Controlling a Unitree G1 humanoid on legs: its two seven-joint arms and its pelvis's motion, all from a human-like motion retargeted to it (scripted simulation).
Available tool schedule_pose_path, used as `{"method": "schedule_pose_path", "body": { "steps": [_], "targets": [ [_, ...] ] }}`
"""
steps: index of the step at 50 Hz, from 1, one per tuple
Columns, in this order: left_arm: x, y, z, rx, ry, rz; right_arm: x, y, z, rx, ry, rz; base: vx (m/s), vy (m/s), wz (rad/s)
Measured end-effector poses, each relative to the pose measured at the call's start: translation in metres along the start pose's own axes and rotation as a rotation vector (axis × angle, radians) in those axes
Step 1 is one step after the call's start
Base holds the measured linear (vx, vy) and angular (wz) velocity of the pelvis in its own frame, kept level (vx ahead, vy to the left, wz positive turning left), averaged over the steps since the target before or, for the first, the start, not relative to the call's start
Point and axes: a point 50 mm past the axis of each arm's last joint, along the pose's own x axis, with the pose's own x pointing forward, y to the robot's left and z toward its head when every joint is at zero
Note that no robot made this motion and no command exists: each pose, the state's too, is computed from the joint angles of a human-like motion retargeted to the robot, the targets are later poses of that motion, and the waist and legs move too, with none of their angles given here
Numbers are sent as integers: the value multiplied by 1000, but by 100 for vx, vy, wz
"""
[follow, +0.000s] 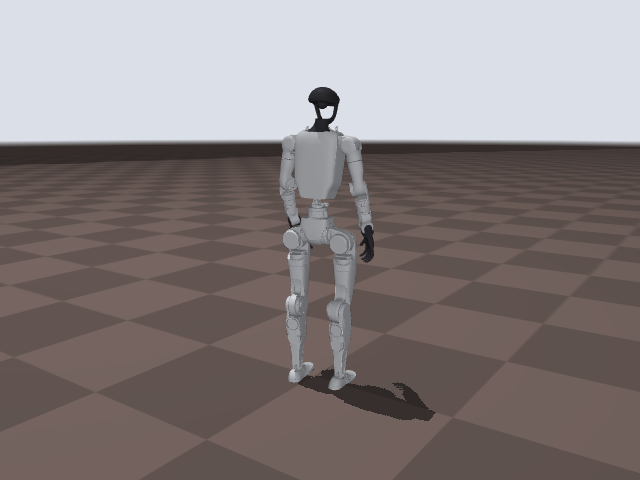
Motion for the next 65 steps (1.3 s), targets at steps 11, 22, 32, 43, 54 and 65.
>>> {"method": "schedule_pose_path", "body": {
  "steps": [11,22,32,43,54,65],
  "targets": [
    [0,0,-1,5,3,3,0,-1,0,-13,-1,-4,0,0,0],
    [0,-2,-2,7,3,1,0,-2,1,-21,-4,-11,0,0,0],
    [-1,-3,-2,4,2,0,0,-4,3,-21,-9,-24,0,0,0],
    [0,-4,-1,-3,1,-2,1,-7,5,-19,-19,-33,0,0,0],
    [-1,-4,-2,-5,1,-5,1,-8,7,-14,-24,-34,0,0,0],
    [0,-3,-1,-10,1,-1,2,-9,9,-3,-27,-37,0,0,0]
  ]
}}
